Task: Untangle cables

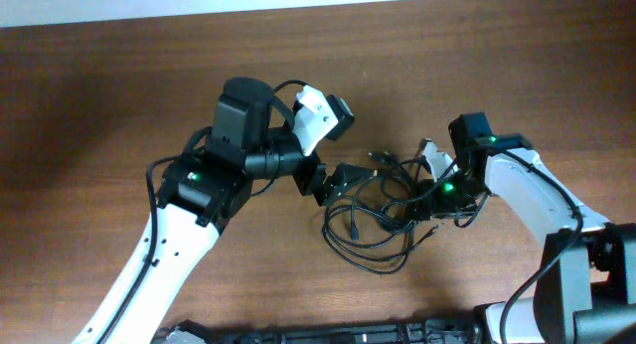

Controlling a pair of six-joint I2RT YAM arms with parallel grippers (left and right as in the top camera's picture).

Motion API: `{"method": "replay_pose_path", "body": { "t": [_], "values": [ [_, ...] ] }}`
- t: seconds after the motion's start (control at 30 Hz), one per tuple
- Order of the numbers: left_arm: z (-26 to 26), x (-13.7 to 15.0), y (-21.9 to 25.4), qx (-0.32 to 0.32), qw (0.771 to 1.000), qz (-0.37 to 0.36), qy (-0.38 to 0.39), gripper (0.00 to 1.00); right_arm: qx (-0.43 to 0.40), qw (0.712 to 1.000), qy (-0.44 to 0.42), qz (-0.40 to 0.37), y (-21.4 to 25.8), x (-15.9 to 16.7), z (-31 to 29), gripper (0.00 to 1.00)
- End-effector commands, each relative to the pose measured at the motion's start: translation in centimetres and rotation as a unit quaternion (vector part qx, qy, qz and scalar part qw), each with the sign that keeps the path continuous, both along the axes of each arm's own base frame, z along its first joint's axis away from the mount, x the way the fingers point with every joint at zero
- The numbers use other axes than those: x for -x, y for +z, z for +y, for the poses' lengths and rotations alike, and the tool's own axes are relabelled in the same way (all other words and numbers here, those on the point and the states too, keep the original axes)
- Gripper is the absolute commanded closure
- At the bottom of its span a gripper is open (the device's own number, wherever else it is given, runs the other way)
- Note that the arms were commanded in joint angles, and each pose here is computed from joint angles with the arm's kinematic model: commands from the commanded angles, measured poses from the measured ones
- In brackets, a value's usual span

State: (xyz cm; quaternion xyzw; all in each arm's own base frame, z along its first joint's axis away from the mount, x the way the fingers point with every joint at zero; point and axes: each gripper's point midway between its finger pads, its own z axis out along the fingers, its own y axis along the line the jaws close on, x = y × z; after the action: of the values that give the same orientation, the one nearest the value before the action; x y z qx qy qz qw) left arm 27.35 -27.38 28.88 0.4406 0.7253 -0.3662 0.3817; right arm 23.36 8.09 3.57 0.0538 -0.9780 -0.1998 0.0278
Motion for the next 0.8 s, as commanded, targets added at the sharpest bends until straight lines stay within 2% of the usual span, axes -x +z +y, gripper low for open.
{"method": "replay_pose_path", "body": {
  "t": [0.0, 0.13, 0.23, 0.43, 0.47, 0.53, 0.6, 0.67, 0.73, 0.77],
  "values": [
    [0.0, -0.2, -0.1, -0.003, 1.000, -0.004, 0.001, 0.01, -0.008, 1.000, 0.005, 0.001, -0.7, 0.4, 0.2, 0.39],
    [1.3, -2.3, -0.9, -0.041, 0.997, -0.026, 0.062, 0.01, -0.023, 1.000, 0.004, -0.004, -0.8, 0.3, 0.7, 0.59],
    [1.4, -2.5, -1.0, -0.046, 0.996, -0.028, 0.069, 0.01, -0.077, 0.997, 0.002, -0.014, 0.1, -0.3, 2.4, 0.59],
    [1.5, -2.4, -1.2, -0.049, 0.996, -0.023, 0.069, 0.01, -0.097, 0.995, 0.002, -0.016, -0.4, 0.1, 2.9, 0.59],
    [1.5, -2.4, -1.2, -0.049, 0.996, -0.023, 0.069, 0.01, -0.120, 0.993, 0.001, -0.013, 0.0, 0.3, 3.6, 0.61],
    [1.5, -2.3, -1.3, -0.050, 0.996, -0.022, 0.069, 0.01, -0.166, 0.986, 0.000, -0.017, 1.0, 0.1, 4.8, 0.70],
    [1.5, -2.4, -1.2, -0.049, 0.996, -0.023, 0.069, 0.01, -0.210, 0.977, 0.000, -0.024, 2.1, -0.3, 5.9, 0.74],
    [1.5, -2.4, -1.2, -0.049, 0.996, -0.023, 0.069, 0.01, -0.243, 0.970, 0.002, -0.030, 2.9, -0.5, 6.7, 0.74],
    [1.5, -2.4, -1.3, -0.050, 0.996, -0.022, 0.069, 0.01, -0.241, 0.969, 0.011, -0.050, 2.9, -1.2, 6.9, 0.73],
    [1.5, -2.4, -1.2, -0.049, 0.996, -0.023, 0.069, 0.01, -0.237, 0.969, 0.018, -0.061, 2.8, -1.5, 7.0, 0.64]
  ]
}}
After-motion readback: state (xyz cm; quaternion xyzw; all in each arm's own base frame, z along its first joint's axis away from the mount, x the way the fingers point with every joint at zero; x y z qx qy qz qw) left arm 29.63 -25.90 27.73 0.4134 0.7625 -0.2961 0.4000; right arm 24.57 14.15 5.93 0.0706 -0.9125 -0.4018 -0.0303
